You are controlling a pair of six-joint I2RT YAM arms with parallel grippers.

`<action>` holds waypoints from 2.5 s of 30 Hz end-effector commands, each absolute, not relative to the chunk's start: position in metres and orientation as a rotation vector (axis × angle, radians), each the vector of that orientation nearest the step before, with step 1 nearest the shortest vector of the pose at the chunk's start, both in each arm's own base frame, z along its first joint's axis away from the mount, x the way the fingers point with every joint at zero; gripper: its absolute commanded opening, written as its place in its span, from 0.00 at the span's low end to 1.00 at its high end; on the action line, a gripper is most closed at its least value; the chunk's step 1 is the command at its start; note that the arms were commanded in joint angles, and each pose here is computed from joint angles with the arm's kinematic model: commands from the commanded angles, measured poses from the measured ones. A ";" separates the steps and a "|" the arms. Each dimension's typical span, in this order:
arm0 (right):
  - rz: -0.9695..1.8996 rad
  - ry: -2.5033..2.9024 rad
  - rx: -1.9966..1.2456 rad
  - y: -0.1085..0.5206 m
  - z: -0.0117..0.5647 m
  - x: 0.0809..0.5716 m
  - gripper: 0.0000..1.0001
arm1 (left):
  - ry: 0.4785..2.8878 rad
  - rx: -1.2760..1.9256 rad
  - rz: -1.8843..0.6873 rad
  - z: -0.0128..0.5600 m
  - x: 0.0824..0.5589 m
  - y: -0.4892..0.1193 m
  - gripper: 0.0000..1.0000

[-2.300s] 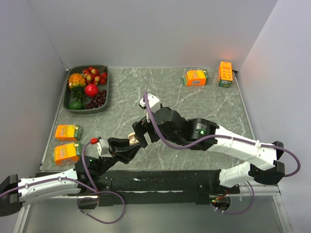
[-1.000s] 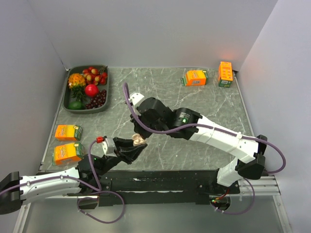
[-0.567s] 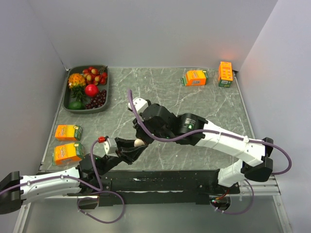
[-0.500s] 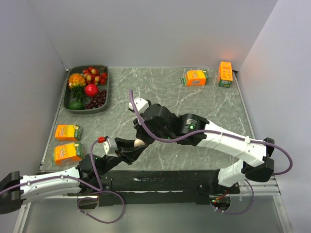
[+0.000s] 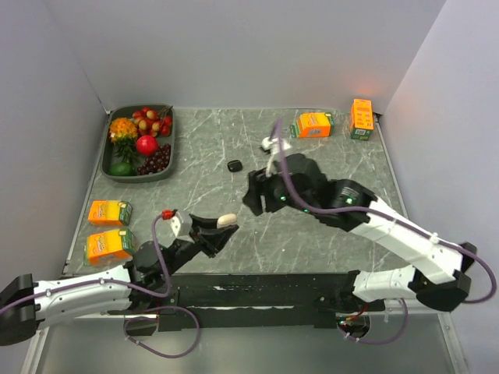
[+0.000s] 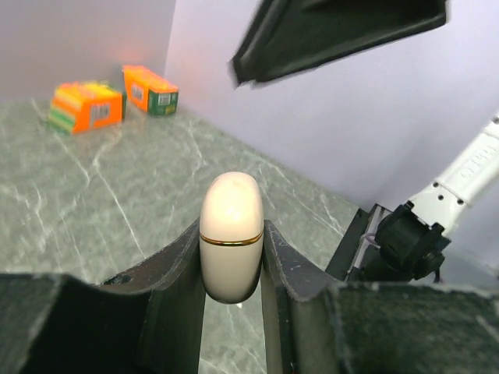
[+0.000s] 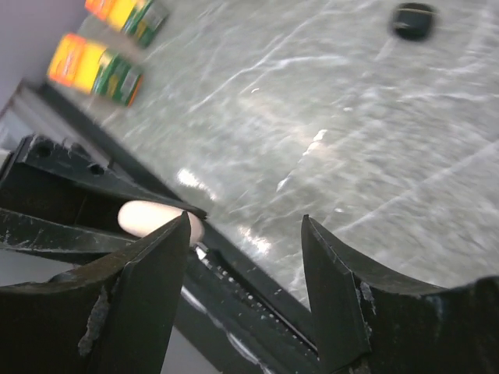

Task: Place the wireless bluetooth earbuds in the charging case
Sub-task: Close the charging case, then place the charging case at the center of the board, then reset both arms

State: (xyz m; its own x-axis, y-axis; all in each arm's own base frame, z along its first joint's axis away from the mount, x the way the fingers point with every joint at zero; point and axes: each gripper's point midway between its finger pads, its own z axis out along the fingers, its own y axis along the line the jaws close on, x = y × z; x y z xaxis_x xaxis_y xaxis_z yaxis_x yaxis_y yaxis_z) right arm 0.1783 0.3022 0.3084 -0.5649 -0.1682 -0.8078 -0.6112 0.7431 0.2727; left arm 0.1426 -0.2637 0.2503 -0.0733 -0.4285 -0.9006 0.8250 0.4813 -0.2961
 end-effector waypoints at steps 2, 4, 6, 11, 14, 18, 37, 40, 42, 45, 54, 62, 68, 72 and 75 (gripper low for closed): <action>0.749 2.085 -0.407 0.278 0.324 0.191 0.67 | 1.457 0.257 -1.177 0.250 0.177 -0.274 0.03; 0.736 2.083 -0.393 0.271 0.320 0.195 0.68 | 1.570 0.146 -1.207 0.242 0.207 -0.269 0.04; 0.731 2.081 -0.383 0.267 0.316 0.198 0.68 | 1.743 0.126 -1.290 0.221 0.224 -0.285 0.06; 0.728 2.072 -0.374 0.261 0.309 0.200 0.68 | 1.982 0.083 -1.469 0.176 0.275 -0.316 0.02; 0.725 2.066 -0.366 0.255 0.307 0.200 0.68 | 2.049 0.048 -1.485 0.157 0.300 -0.331 0.02; 0.716 2.047 -0.358 0.245 0.311 0.199 0.69 | 2.168 -0.050 -1.467 0.122 0.323 -0.335 0.03; 0.677 2.038 -0.335 0.225 0.310 0.203 0.69 | 2.565 -0.159 -1.176 0.014 0.340 -0.326 0.39; 0.674 2.042 -0.334 0.224 0.309 0.203 0.70 | 2.581 -0.145 -1.160 0.012 0.334 -0.322 0.47; 0.670 2.040 -0.331 0.223 0.310 0.203 0.70 | 2.594 -0.142 -1.144 0.013 0.331 -0.319 0.56; 0.667 2.038 -0.329 0.222 0.310 0.204 0.70 | 2.602 -0.134 -1.132 0.015 0.323 -0.314 0.64; 0.643 2.029 -0.301 0.215 0.311 0.206 0.70 | 2.529 -0.107 -1.074 0.069 0.280 -0.284 0.96; 0.578 1.975 -0.203 0.193 0.292 0.212 0.86 | 2.188 -0.156 -0.673 0.153 0.273 -0.221 0.96; 0.486 1.950 -0.124 0.169 0.289 0.215 0.99 | 2.138 -0.451 -0.460 0.167 0.283 -0.177 0.96; 0.451 1.923 -0.083 0.157 0.289 0.217 0.99 | 2.139 -0.478 -0.396 0.175 0.288 -0.171 0.96; 0.426 1.906 -0.073 0.152 0.288 0.218 0.99 | 2.136 -0.338 -0.447 0.187 0.285 -0.180 0.96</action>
